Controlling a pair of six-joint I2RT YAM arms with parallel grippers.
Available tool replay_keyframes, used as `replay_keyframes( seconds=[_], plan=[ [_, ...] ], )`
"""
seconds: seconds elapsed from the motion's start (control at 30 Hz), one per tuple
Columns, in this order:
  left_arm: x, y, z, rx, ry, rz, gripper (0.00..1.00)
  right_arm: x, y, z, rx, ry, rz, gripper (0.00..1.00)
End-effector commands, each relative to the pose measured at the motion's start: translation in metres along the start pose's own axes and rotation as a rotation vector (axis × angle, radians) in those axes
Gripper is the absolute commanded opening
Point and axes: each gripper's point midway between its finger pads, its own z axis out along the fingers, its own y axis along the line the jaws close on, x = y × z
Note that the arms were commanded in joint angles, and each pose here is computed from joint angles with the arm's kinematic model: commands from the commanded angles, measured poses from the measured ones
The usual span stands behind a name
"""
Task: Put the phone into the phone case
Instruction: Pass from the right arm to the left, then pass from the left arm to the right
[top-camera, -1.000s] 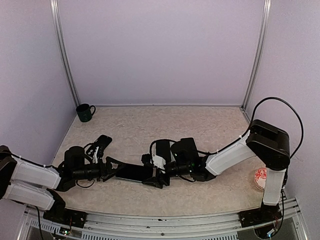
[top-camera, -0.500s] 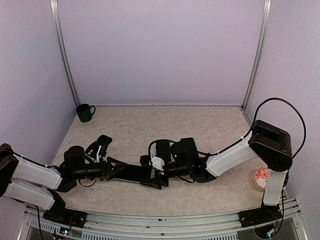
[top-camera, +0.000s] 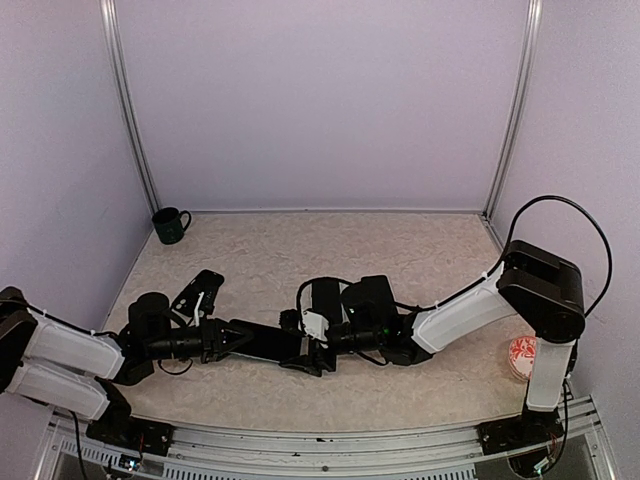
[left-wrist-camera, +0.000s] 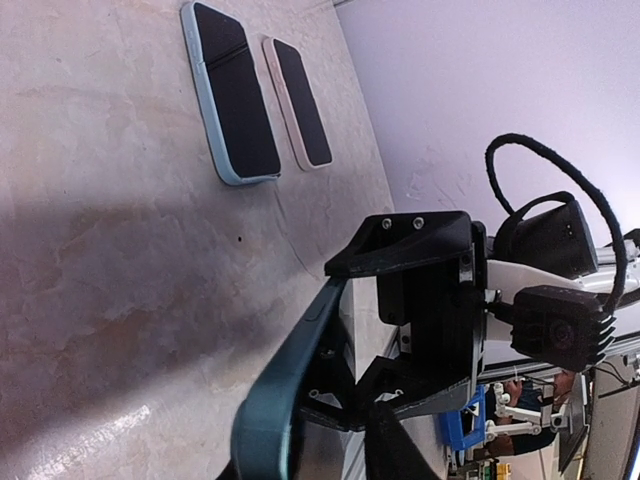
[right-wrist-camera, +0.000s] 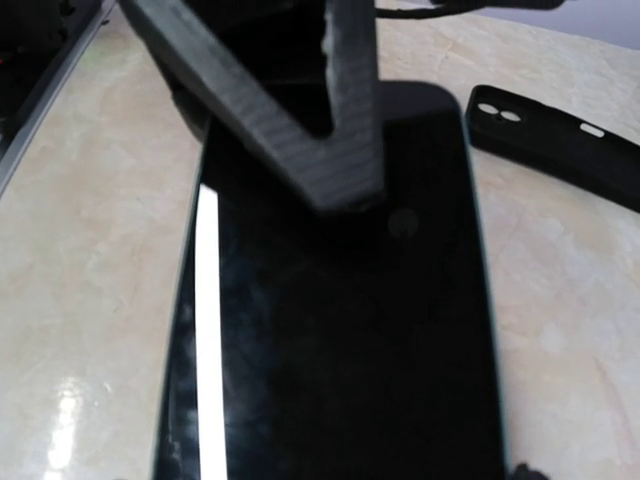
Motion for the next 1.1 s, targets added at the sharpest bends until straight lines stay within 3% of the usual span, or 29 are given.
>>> replay_keyframes(
  seconds=[0.0,0.27,0.43,0.53,0.6,0.83,1.07],
  plan=[
    [0.001,-0.015,0.0,0.063,0.004,0.045,0.22,-0.03,-0.005,-0.004,0.031,-0.068,-0.038,0.47],
    [0.002,-0.012,0.001,0.057,0.008,0.041,0.0,-0.028,-0.007,-0.007,0.048,-0.059,-0.048,0.51],
    [0.003,-0.014,0.001,0.068,0.01,0.048,0.0,-0.03,-0.01,-0.01,0.066,-0.053,-0.039,0.63],
    [0.003,-0.018,0.001,0.084,0.008,0.061,0.0,-0.036,-0.013,-0.014,0.079,-0.048,-0.019,0.78],
    [0.002,-0.023,-0.001,0.101,0.0,0.084,0.0,-0.044,-0.016,-0.019,0.094,-0.049,0.002,0.98],
    [-0.009,-0.036,-0.007,0.112,-0.065,0.163,0.0,-0.072,-0.023,-0.043,0.105,-0.058,0.124,0.99],
    [-0.022,-0.062,-0.018,0.168,-0.154,0.246,0.0,-0.099,-0.026,-0.074,0.048,-0.155,0.326,1.0]
  ],
)
